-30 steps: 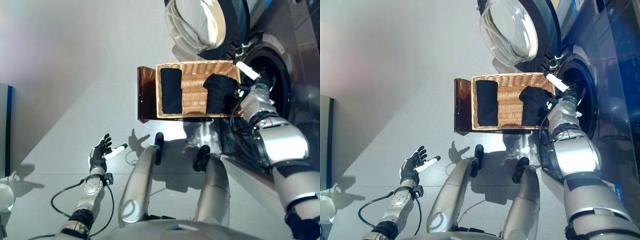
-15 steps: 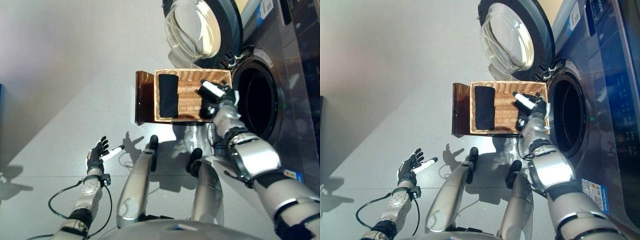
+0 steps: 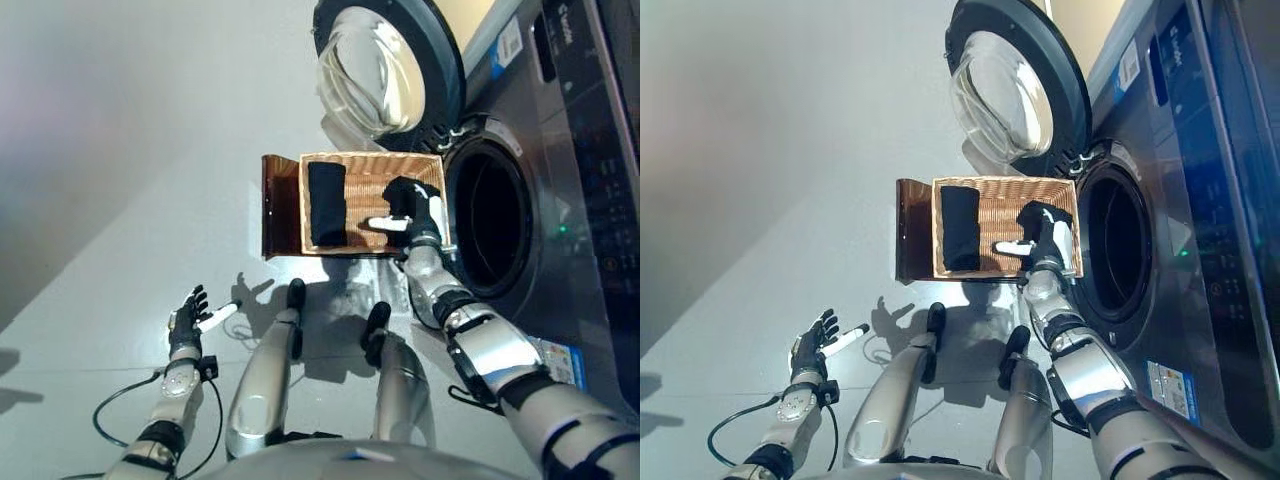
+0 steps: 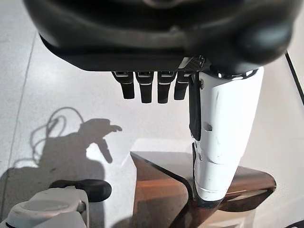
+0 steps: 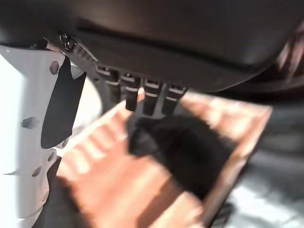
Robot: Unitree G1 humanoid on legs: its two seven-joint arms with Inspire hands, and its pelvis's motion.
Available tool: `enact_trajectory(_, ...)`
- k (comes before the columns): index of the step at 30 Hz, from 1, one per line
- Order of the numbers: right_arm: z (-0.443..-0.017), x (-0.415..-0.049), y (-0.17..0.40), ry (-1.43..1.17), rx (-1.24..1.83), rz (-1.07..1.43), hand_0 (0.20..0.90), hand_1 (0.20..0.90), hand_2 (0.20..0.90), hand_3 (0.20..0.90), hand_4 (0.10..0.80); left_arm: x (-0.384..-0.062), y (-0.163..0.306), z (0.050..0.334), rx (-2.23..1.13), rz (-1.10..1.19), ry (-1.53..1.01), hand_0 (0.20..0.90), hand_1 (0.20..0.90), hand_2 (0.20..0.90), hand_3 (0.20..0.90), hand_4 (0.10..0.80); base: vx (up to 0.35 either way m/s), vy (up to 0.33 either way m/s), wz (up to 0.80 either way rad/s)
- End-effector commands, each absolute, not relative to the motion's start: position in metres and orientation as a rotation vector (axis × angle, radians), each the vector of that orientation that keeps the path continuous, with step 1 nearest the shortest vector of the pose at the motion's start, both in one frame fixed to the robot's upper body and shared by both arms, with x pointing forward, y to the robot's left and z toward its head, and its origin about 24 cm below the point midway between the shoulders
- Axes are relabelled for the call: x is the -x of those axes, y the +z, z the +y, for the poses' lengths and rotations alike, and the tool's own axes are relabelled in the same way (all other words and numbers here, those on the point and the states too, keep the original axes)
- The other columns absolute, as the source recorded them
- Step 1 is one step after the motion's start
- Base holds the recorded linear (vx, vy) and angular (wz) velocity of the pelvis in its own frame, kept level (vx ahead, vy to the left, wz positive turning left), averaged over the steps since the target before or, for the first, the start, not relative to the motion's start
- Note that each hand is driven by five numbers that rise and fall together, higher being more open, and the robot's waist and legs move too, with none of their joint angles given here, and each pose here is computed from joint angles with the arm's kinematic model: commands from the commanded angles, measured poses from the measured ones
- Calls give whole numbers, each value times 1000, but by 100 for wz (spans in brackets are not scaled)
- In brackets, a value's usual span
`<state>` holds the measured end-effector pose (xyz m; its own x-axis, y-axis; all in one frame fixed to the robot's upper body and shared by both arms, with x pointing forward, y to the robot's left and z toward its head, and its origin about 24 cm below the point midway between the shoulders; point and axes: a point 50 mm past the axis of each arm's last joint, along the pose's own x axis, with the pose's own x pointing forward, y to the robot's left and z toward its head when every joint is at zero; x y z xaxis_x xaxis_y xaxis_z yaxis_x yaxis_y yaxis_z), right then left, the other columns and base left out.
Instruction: Pick up the clothes and place them into the washing machine
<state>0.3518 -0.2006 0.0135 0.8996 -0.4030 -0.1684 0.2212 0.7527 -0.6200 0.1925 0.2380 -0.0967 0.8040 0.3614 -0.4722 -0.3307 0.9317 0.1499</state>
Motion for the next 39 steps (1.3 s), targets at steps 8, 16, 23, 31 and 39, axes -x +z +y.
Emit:
enact_trajectory(8, -244, -375, 74, -554, 781, 207, 900, 900, 900, 900, 800, -194, -89, 237, -98, 435, 383, 900, 900, 900, 900, 800, 14, 22, -5)
enact_trajectory(16, -275, -379, 108, -704, 796, 189, 900, 900, 900, 900, 800, -201, -82, 228, -102, 387, 347, 900, 900, 900, 900, 800, 1, 14, 7)
enact_trajectory(23, -299, -380, 143, -804, 816, 159, 900, 900, 900, 900, 800, -215, -69, 221, -82, 315, 326, 900, 900, 900, 900, 800, -3, 30, 9)
enact_trajectory(31, -305, -385, 172, -818, 810, 98, 900, 900, 900, 900, 800, -231, -53, 216, -32, 226, 333, 900, 900, 900, 900, 800, -14, 23, 7)
enact_trajectory(39, -325, -379, 191, -873, 816, 122, 269, 269, 269, 269, 349, -243, -40, 208, -6, 164, 308, 900, 900, 900, 900, 800, -38, -11, 11)
